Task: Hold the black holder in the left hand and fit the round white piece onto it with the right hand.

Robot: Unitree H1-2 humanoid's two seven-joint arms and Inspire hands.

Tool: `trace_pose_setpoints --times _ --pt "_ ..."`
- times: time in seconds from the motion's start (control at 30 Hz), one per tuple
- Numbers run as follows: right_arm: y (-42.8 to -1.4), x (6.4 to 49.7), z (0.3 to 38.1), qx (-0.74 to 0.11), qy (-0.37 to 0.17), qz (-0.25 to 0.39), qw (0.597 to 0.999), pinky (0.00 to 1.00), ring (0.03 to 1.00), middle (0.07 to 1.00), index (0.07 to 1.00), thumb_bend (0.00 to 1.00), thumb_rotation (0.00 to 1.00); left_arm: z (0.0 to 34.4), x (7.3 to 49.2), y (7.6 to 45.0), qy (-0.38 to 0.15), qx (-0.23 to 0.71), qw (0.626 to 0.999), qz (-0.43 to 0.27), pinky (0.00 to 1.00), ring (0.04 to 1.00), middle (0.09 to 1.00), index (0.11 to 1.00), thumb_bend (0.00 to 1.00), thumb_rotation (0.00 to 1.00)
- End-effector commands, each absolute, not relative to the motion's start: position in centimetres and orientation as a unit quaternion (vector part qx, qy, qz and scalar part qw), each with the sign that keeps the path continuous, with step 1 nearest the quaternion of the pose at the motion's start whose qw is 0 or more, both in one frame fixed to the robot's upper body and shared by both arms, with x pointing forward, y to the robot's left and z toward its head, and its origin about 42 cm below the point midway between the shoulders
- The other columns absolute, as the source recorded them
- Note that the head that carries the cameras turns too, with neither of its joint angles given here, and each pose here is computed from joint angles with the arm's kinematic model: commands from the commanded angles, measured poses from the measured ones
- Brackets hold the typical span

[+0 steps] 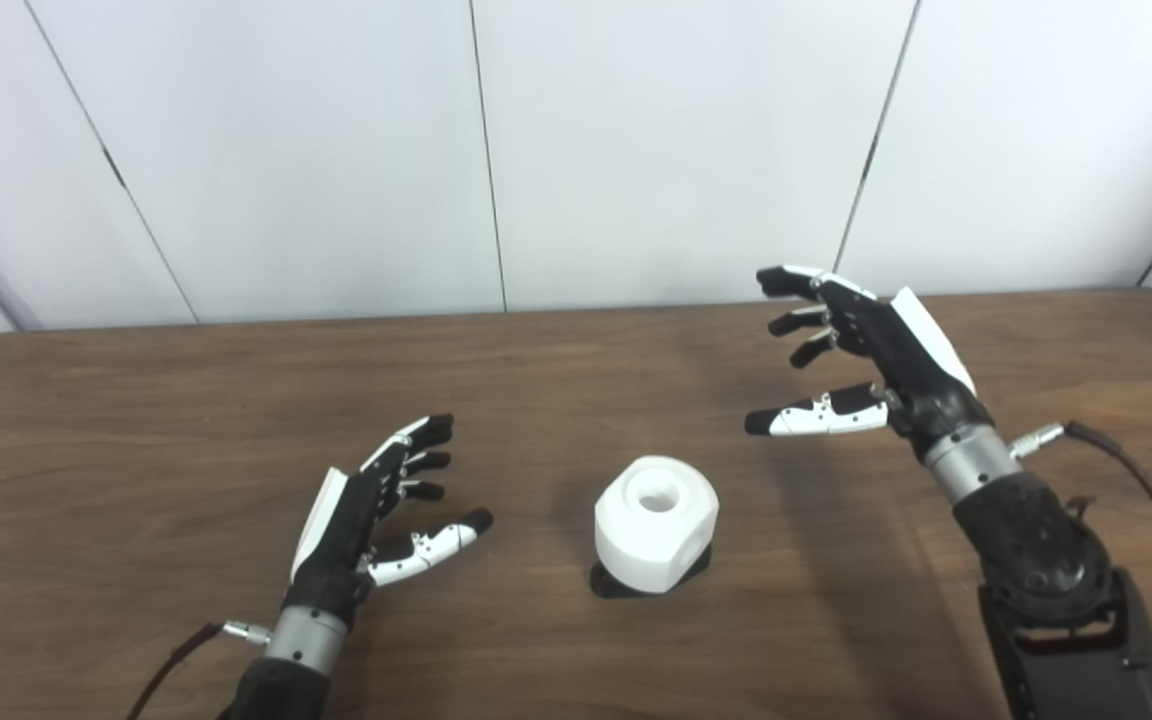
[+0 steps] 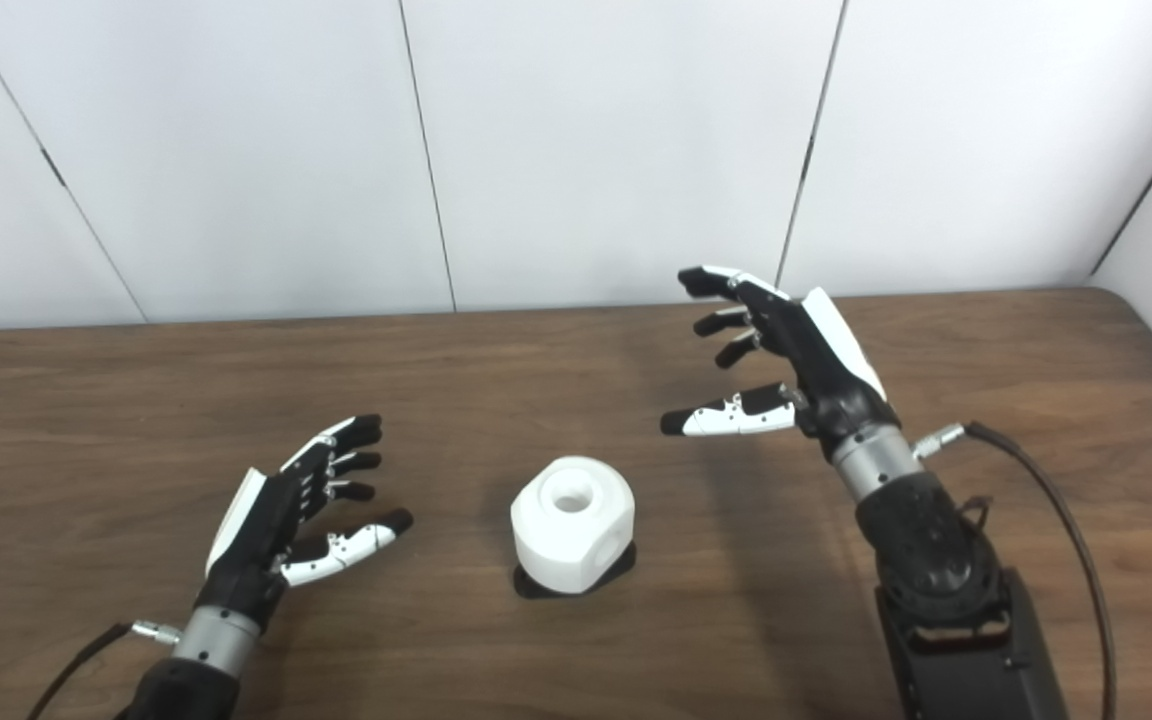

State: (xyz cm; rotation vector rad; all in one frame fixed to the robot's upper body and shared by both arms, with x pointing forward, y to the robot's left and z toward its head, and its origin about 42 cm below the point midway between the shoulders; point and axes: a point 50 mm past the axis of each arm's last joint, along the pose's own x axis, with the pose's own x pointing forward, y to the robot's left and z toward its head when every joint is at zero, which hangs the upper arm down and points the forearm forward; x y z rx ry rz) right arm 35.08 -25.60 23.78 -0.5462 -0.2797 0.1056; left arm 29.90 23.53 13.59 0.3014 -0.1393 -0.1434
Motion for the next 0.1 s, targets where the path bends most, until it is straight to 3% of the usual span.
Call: trace_pose_setpoints --times 0.0,0.07 --pt "-25.62 35.09 24.85 -0.254 -0.184 0.042 0.949 0.52 0.685 0.769 0.729 0.58 0.13 15.52 30.43 23.56 -0.132 0.138 0.979 -0.067 0.7 0.827 0.87 0.863 0.58 0.31" --pt "-25.64 34.95 24.1 -0.247 -0.187 0.038 0.95 0.52 0.672 0.753 0.722 0.55 0.21 16.14 30.67 23.53 -0.152 0.133 0.977 -0.065 0.71 0.835 0.875 0.873 0.56 0.36"
